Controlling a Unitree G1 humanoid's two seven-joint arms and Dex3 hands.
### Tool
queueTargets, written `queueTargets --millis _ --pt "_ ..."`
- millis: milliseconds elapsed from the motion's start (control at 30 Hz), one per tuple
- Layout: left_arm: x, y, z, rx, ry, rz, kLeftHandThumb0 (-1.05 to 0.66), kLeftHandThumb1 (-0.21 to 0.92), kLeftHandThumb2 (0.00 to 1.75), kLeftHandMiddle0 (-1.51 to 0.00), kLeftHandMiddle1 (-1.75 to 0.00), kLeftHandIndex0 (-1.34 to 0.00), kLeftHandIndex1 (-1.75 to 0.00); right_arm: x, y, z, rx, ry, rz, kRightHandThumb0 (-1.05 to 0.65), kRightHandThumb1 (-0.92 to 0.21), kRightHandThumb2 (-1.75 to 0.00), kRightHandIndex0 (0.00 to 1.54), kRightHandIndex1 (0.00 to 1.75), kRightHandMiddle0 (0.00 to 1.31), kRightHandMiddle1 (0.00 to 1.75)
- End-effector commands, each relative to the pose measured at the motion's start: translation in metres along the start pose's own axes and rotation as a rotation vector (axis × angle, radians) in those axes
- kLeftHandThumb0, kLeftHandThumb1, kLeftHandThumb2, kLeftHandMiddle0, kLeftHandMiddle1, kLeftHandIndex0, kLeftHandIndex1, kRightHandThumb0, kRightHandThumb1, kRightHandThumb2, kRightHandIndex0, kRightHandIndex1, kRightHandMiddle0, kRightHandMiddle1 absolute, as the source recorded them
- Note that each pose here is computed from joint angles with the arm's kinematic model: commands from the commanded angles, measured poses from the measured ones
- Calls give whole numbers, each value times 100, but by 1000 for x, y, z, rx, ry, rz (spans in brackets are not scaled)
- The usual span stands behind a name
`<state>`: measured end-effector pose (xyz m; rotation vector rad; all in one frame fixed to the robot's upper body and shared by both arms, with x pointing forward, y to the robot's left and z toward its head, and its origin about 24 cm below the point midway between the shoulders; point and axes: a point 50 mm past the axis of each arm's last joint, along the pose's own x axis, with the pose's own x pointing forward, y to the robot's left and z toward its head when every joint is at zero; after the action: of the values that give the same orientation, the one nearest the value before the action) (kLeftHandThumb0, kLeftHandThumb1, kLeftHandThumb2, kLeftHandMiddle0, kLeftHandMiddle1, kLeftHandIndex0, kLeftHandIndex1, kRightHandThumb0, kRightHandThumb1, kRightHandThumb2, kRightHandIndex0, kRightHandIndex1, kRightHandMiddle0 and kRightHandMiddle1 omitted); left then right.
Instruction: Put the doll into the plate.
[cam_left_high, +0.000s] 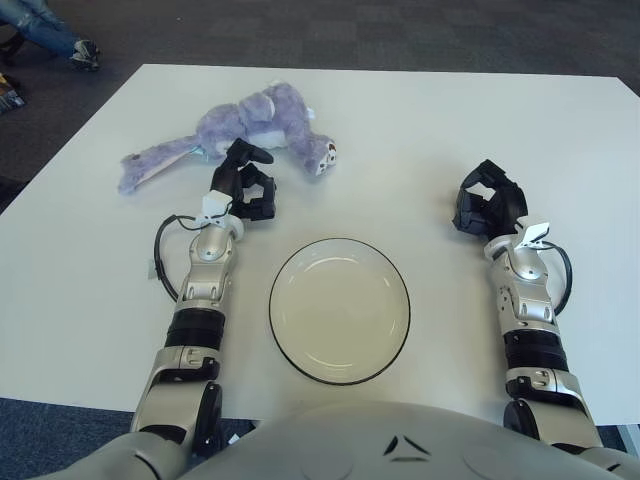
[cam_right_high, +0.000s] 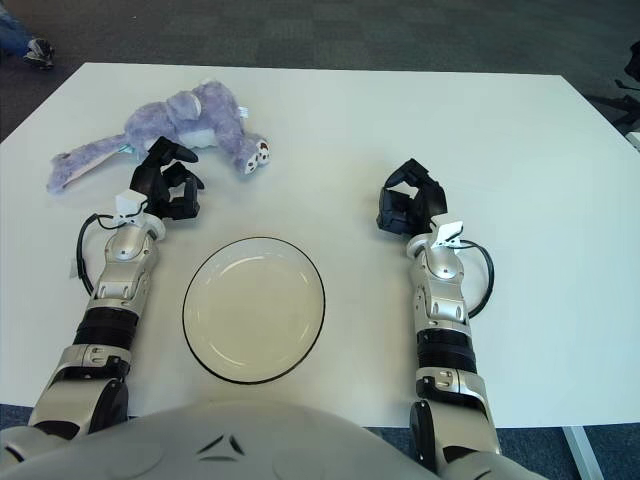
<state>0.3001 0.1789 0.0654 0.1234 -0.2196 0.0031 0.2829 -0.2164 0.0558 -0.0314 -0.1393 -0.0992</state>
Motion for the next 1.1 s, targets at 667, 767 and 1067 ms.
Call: queueTargets --millis 667,767,1067 --pt "-5 -2 -4 33 -16 10 -1 34 127 -69 -161 -33 -175 -2 -3 -3 -6 11 -4 -47 -35 -128 125 175 59 175" --pt "-5 -2 -3 58 -31 20 -1 34 127 -69 -162 -33 -175 -1 -4 -3 -6 12 -4 -47 -35 -128 125 175 59 175" --pt "-5 -2 -1 127 -91 76 -1 34 126 -69 -161 -33 -175 -1 -4 -4 1 17 -9 -47 -35 -127 125 175 58 175"
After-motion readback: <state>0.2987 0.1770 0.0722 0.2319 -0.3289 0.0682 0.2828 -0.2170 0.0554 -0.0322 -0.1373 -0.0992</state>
